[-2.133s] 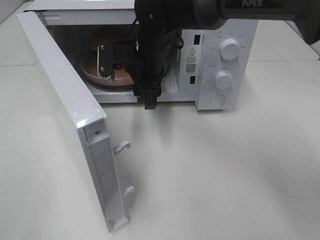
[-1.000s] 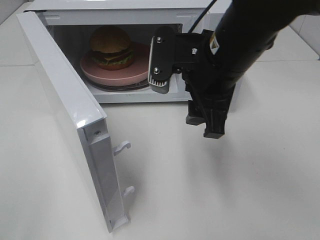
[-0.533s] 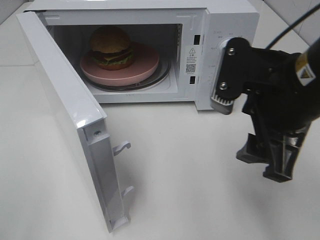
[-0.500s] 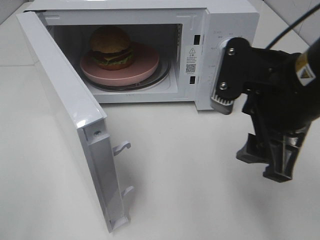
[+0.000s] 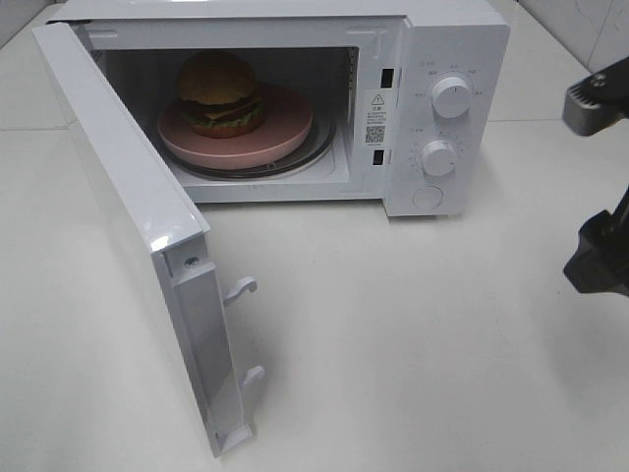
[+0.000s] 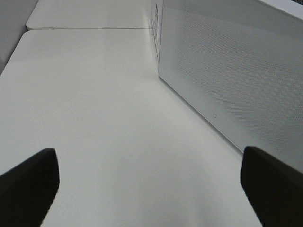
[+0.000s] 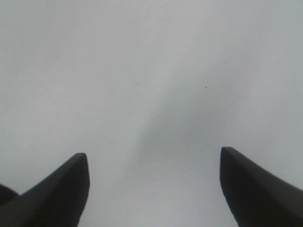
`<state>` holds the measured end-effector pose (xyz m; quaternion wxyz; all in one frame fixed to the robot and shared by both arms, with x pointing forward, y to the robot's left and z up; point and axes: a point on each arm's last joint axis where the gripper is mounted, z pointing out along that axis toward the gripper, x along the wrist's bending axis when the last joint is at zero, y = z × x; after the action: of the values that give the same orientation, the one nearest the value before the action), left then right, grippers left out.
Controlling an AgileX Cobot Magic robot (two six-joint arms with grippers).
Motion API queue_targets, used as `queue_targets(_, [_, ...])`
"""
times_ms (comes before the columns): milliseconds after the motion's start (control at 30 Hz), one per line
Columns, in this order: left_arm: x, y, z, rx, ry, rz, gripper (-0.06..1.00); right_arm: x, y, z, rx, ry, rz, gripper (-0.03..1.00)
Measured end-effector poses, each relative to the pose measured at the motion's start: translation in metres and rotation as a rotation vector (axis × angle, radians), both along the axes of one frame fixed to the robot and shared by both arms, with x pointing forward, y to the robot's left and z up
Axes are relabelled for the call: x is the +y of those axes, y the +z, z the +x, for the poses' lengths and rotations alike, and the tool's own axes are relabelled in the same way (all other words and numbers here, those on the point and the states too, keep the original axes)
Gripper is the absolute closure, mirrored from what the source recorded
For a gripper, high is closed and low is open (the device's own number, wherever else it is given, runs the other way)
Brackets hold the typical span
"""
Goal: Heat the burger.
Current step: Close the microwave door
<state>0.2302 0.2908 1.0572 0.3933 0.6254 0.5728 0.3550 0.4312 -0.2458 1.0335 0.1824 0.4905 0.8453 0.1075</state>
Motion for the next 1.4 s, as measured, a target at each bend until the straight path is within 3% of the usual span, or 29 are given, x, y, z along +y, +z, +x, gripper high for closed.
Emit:
queue_targets(33, [0.000,0.000,0.000,0.000,0.000,0.000,-0.01,-0.012,0.000,0.004,-0.009,-0.115,0.040,0.20])
queue_targets(100, [0.000,0.000,0.000,0.000,0.000,0.000,-0.01,-0.016,0.000,0.005,-0.010,-0.168,0.059,0.20])
queue_targets(167, [0.000,0.000,0.000,0.000,0.000,0.000,-0.01,-0.038,0.000,0.008,-0.006,-0.359,0.127,0.20])
queue_targets(367, [0.000,0.000,0.000,0.000,0.000,0.000,-0.01,-0.061,0.001,0.005,0.010,-0.527,0.173,0.20])
queue_targets(600, [0.000,0.000,0.000,0.000,0.000,0.000,-0.01,-0.060,0.008,-0.026,0.006,-0.534,0.181,0.20])
queue_targets(1000, [0.000,0.000,0.000,0.000,0.000,0.000,-0.01,-0.056,0.029,-0.133,-0.314,-0.503,0.281,0.20])
queue_targets(1400, [0.000,0.000,0.000,0.000,0.000,0.000,-0.01,-0.055,0.018,-0.180,-0.543,-0.467,0.346,0.20])
